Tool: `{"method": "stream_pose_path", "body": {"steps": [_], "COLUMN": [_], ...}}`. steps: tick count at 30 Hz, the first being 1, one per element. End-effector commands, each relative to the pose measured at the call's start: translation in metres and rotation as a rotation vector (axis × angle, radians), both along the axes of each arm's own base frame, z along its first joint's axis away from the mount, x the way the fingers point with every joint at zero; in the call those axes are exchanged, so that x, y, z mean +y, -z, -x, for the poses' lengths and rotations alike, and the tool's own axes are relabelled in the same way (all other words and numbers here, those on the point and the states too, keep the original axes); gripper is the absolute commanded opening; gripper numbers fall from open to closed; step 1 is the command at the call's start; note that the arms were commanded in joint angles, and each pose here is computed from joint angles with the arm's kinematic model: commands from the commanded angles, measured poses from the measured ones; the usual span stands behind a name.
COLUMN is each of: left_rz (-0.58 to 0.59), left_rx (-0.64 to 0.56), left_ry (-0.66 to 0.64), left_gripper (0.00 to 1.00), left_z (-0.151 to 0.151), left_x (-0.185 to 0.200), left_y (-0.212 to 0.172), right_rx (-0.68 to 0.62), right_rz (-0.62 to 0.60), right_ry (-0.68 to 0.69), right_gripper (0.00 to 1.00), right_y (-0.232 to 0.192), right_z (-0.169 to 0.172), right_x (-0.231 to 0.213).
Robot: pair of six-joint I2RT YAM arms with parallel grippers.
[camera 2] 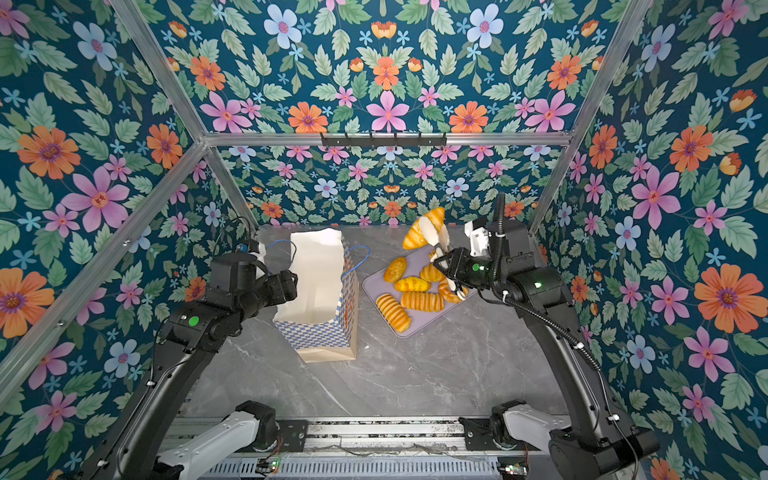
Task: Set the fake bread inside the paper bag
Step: 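Lift the croissant with the tongs and carry it over the paper bag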
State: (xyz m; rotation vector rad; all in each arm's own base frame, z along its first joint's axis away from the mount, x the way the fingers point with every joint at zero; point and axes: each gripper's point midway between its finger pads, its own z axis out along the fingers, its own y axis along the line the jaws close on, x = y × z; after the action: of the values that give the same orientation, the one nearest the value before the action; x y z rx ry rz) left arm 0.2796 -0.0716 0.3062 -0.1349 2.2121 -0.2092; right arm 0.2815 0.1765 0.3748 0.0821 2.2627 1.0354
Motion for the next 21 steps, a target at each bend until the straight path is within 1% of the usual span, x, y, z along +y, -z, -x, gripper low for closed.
{"method": "stream_pose_path", "body": {"steps": [1, 6, 9, 13, 16, 21], "left_rz": [-0.044, -0.062, -0.051, -0.036, -0.026, -0.011], "left_rx": [0.041, 0.096, 0.117, 0.118, 0.119, 0.117], "left_ry": [-0.027, -0.020, -0.009, -0.006, 0.000, 0.004], "left_gripper": [0.84, 0.77, 0.68, 0.58, 0.53, 0.40], "left_z": [0.005, 0.010, 0.011, 0.011, 0.011, 0.012], "left_x": [0.009, 0.009, 0.007, 0.004, 0.002, 0.000], "left_y": [0.006, 0.023, 0.033, 0.036, 0.038, 0.041], "right_rx": [-0.131, -0.259, -0.308, -0.333, -0.347, -0.315], "right_rz": [0.022, 0.086, 0.131, 0.182, 0.230, 0.298], "right_ry": [-0.057, -0.169, -0.225, -0.292, -0.333, -0.371], "right_gripper": [0.35, 0.35, 0.35, 0.34, 0.34, 0.33], "right_y": [-0.031, -0.061, -0.068, -0.068, -0.064, -0.049], "right_z": [0.000, 0.010, 0.013, 0.014, 0.017, 0.016], "right_x": [0.021, 0.066, 0.091, 0.123, 0.143, 0.163]}}
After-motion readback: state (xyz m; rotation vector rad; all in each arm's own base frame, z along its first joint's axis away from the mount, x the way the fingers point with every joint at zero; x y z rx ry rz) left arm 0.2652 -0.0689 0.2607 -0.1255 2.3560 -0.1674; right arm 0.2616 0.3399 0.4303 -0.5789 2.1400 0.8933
